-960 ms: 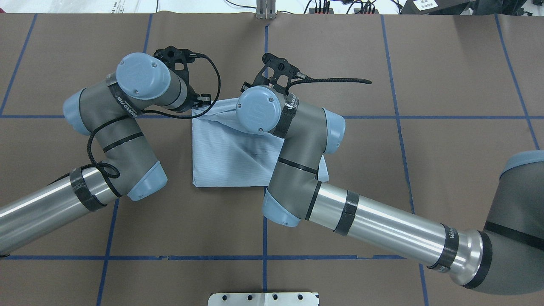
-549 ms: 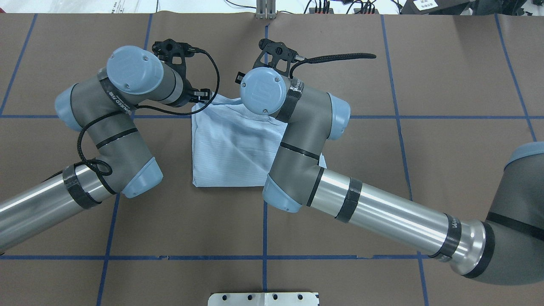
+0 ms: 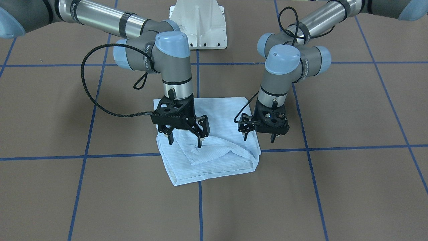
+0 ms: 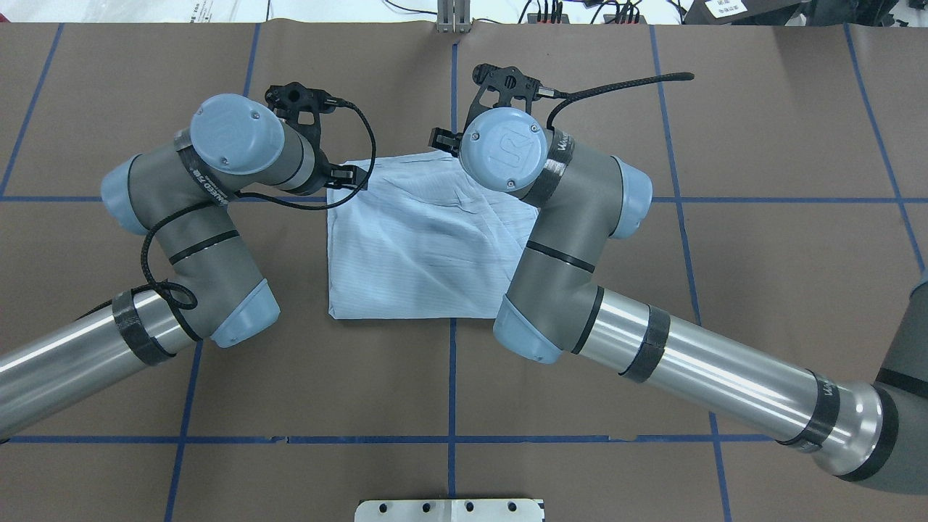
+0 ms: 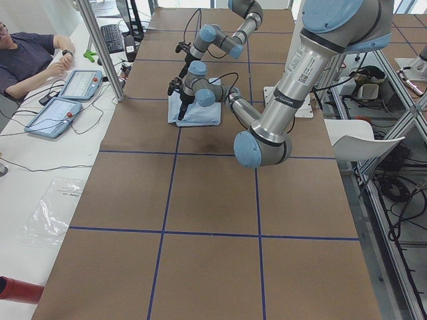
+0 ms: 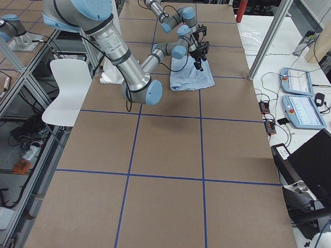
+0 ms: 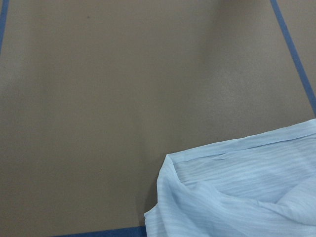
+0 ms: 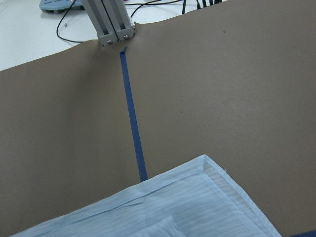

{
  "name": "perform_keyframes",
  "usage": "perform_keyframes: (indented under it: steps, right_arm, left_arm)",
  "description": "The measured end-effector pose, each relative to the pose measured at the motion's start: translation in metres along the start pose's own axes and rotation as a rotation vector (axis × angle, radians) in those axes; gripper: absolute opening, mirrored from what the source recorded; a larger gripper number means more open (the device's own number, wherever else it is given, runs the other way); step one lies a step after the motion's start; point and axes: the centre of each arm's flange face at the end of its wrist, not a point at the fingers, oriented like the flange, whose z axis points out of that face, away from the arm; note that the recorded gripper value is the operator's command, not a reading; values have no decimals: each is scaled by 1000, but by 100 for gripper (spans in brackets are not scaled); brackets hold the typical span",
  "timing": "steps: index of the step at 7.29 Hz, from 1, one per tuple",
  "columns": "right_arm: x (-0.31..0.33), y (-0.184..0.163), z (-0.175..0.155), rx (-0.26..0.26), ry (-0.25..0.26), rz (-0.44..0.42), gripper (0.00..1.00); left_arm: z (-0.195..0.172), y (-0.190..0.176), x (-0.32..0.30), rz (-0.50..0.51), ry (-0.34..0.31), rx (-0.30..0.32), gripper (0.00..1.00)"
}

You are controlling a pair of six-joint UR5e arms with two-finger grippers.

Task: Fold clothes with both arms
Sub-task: 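Open both grippers and raise them from the folded shirt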

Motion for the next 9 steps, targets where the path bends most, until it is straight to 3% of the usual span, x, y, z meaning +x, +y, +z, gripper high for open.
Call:
perform_keyframes:
  steps: [3, 6, 7, 9]
  right_arm:
    - [5, 1, 1, 0, 3, -5, 100]
    - [12, 3, 9, 3, 18, -7, 99]
    - [11, 3, 11, 6, -1, -4, 91]
    - [9, 7, 29, 9, -48, 1, 71]
  left_arm:
    - [37, -9, 13, 3, -24, -13, 100]
    - [62, -45, 10, -6, -66, 49, 100]
    - [55, -66, -7, 1, -73, 68, 100]
    - [27, -105, -60, 111, -47, 65, 100]
